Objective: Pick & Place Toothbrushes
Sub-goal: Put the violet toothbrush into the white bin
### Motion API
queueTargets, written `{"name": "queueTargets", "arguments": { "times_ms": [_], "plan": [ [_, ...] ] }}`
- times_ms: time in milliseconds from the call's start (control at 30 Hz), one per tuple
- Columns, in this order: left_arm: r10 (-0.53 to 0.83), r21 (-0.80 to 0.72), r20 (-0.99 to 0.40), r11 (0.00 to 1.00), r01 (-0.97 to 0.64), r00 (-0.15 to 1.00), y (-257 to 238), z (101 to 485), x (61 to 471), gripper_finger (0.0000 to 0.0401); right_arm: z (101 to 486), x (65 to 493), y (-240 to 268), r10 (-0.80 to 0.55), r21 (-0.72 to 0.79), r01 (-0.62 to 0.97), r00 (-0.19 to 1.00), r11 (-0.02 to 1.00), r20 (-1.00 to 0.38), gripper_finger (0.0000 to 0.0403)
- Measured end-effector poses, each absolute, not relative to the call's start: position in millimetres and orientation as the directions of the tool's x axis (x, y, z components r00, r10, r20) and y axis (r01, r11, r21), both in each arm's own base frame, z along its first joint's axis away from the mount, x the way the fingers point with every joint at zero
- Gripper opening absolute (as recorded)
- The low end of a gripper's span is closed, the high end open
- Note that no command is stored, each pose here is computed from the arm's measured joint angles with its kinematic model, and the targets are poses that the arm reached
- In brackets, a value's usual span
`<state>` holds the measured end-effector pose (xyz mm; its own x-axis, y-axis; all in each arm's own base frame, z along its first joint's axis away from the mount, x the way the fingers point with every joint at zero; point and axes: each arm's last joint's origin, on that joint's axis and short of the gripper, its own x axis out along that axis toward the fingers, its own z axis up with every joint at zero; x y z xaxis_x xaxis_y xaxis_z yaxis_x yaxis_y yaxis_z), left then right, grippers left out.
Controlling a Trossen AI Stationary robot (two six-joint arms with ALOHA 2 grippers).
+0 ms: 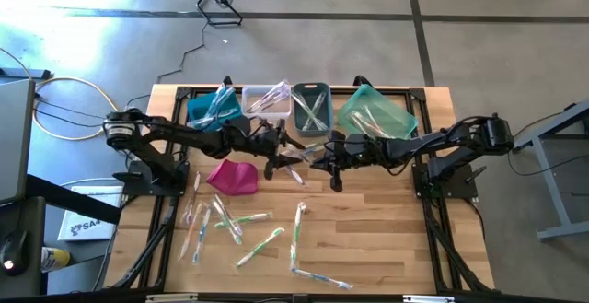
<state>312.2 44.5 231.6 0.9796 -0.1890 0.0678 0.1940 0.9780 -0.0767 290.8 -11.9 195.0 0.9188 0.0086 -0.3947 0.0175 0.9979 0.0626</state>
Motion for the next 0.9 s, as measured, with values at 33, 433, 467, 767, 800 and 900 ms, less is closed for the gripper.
{"name": "queueTargets", "arguments": {
  "times_ms": [33, 433, 467, 767, 800, 900],
  "plan": [
    [-0.191, -0.080, 0.069, 0.977, 0.197, 0.979, 44.2, 231.8, 312.3, 0.0193, 194.4, 290.7, -11.9, 0.007, 0.062, 0.019, 0.917, 0.998, -0.400, 0.0013],
    [-0.190, -0.085, 0.065, 0.977, 0.195, 0.980, 44.6, 231.6, 312.4, 0.0148, 193.7, 290.4, -12.4, -0.011, 0.055, 0.036, 0.913, 0.998, -0.408, 0.0013],
    [-0.190, -0.085, 0.065, 0.977, 0.195, 0.980, 44.6, 231.6, 312.4, 0.0137, 193.7, 290.4, -12.5, -0.011, 0.055, 0.037, 0.913, 0.998, -0.407, 0.0013],
    [-0.186, -0.085, 0.065, 0.978, 0.191, 0.980, 44.7, 231.6, 312.4, 0.0053, 193.7, 290.4, -12.2, -0.008, 0.056, 0.033, 0.913, 0.998, -0.407, 0.0013],
    [-0.186, -0.085, 0.065, 0.978, 0.191, 0.980, 44.7, 231.6, 312.4, 0.0045, 193.7, 290.5, -12.2, -0.008, 0.055, 0.033, 0.914, 0.998, -0.407, 0.0013],
    [-0.182, -0.085, 0.065, 0.979, 0.187, 0.981, 45.0, 231.6, 312.4, 0.0024, 193.7, 290.5, -12.1, -0.006, 0.057, 0.032, 0.914, 0.998, -0.406, 0.0015]
  ]
}}
